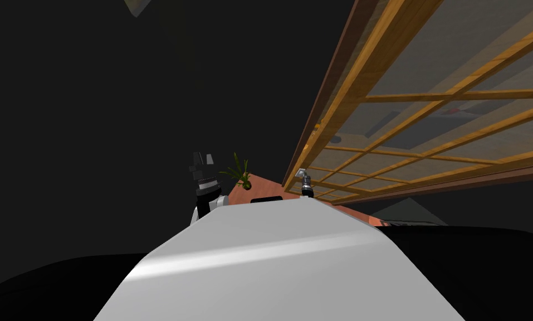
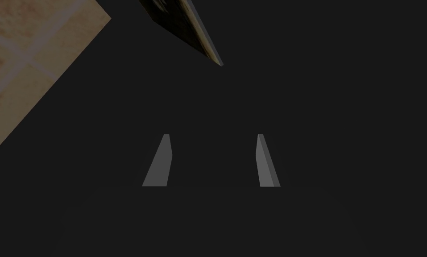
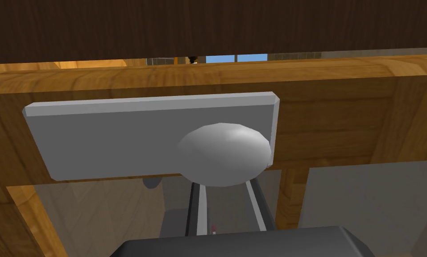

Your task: Pull the door open

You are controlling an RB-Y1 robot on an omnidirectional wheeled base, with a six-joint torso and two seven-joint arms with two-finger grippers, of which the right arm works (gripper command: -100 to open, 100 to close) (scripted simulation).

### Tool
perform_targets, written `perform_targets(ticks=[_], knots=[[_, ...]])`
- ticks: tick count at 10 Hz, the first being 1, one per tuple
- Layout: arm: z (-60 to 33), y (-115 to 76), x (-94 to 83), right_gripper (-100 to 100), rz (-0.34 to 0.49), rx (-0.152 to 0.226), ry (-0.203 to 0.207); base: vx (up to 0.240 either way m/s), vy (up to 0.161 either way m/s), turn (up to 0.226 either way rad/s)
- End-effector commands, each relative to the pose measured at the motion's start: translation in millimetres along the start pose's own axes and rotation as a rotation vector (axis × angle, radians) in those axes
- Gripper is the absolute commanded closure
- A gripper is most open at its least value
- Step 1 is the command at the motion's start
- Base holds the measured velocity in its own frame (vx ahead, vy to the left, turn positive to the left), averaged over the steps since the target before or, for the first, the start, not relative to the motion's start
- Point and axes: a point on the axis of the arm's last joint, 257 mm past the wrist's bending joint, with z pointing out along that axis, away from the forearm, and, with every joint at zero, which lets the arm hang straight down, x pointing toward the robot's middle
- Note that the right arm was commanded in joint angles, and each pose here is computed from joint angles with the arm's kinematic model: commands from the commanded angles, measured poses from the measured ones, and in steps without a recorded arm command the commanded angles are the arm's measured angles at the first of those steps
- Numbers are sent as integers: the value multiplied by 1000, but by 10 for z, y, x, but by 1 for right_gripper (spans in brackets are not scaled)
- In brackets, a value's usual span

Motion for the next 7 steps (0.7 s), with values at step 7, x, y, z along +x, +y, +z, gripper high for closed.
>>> perform_targets(ticks=[7], knots=[[58,72,158,100,120,-18,13,-18,-4,24]])
